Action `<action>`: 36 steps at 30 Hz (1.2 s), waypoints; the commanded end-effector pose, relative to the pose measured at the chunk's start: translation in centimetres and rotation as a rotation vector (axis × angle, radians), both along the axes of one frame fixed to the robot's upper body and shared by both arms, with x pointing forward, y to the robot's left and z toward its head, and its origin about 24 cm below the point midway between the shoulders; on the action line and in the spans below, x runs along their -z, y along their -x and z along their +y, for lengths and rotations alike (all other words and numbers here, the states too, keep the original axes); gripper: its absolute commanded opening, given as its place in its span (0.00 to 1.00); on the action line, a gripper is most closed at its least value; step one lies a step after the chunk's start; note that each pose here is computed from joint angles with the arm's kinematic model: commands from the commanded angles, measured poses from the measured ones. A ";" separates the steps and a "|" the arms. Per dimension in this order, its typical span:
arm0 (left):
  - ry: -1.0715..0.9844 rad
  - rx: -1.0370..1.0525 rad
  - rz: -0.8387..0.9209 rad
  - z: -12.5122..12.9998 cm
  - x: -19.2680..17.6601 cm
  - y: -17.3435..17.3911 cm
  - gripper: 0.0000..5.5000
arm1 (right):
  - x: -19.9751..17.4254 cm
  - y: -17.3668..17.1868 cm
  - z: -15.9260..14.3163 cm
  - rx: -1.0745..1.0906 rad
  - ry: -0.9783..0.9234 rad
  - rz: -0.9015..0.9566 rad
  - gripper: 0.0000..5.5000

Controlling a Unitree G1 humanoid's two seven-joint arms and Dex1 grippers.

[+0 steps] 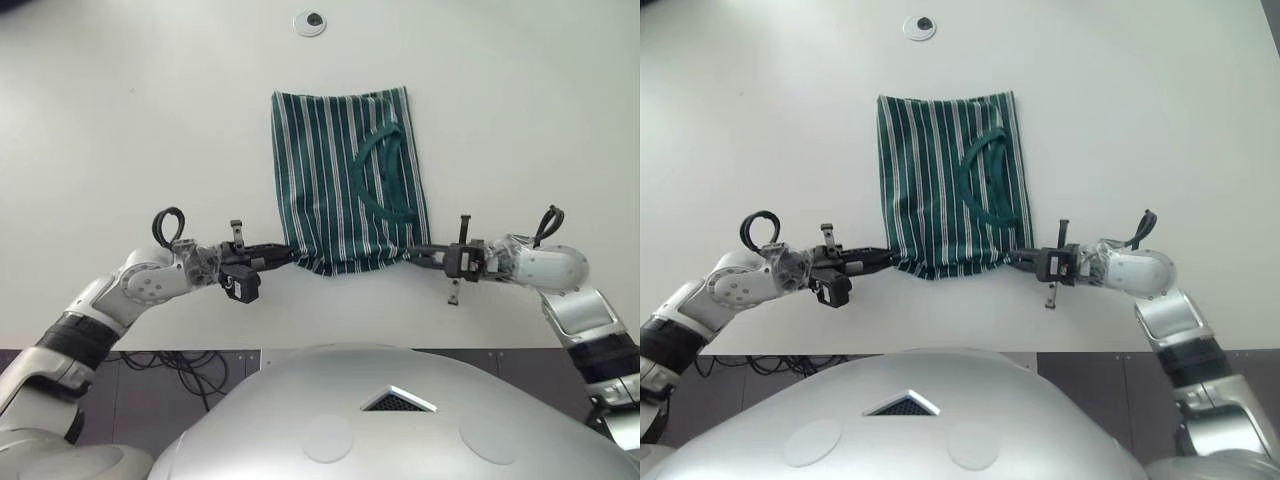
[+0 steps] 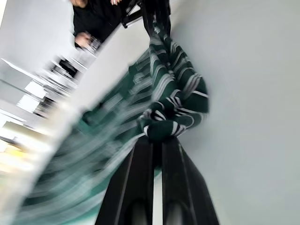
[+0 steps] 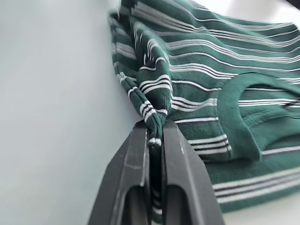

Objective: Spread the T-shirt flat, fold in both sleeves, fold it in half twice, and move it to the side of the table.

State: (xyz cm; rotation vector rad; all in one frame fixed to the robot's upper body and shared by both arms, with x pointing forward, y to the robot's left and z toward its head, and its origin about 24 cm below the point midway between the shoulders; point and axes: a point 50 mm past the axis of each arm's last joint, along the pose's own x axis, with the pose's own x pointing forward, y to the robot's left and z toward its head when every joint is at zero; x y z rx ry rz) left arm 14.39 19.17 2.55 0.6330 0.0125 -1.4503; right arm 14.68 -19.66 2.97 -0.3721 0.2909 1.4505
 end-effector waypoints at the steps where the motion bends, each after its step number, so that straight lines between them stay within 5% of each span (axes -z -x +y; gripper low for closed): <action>1: 0.074 0.127 0.594 1.2 -4.0 2.4 0.00 | -4.1 3.8 -1.3 -0.210 -0.141 0.387 0.00; 7: 0.165 0.121 0.722 1.9 -6.1 2.0 0.00 | -5.3 3.1 -1.4 -0.146 -0.188 0.379 0.00; 21: 0.180 -0.340 0.373 1.2 -1.9 -4.5 0.00 | -3.9 -4.8 -2.1 0.345 -0.178 0.109 0.00; 24: 0.176 -0.429 0.324 1.6 -1.5 -5.8 0.00 | -3.8 -5.7 -2.4 0.415 -0.180 0.089 0.12; 31: 0.154 -0.582 0.249 2.2 -1.7 -8.0 0.18 | -4.0 -6.9 -2.6 0.502 -0.208 0.034 0.30; 36: 0.174 -0.724 0.175 3.0 -1.9 -9.8 0.18 | -4.3 -5.3 0.5 0.361 -0.241 0.048 0.41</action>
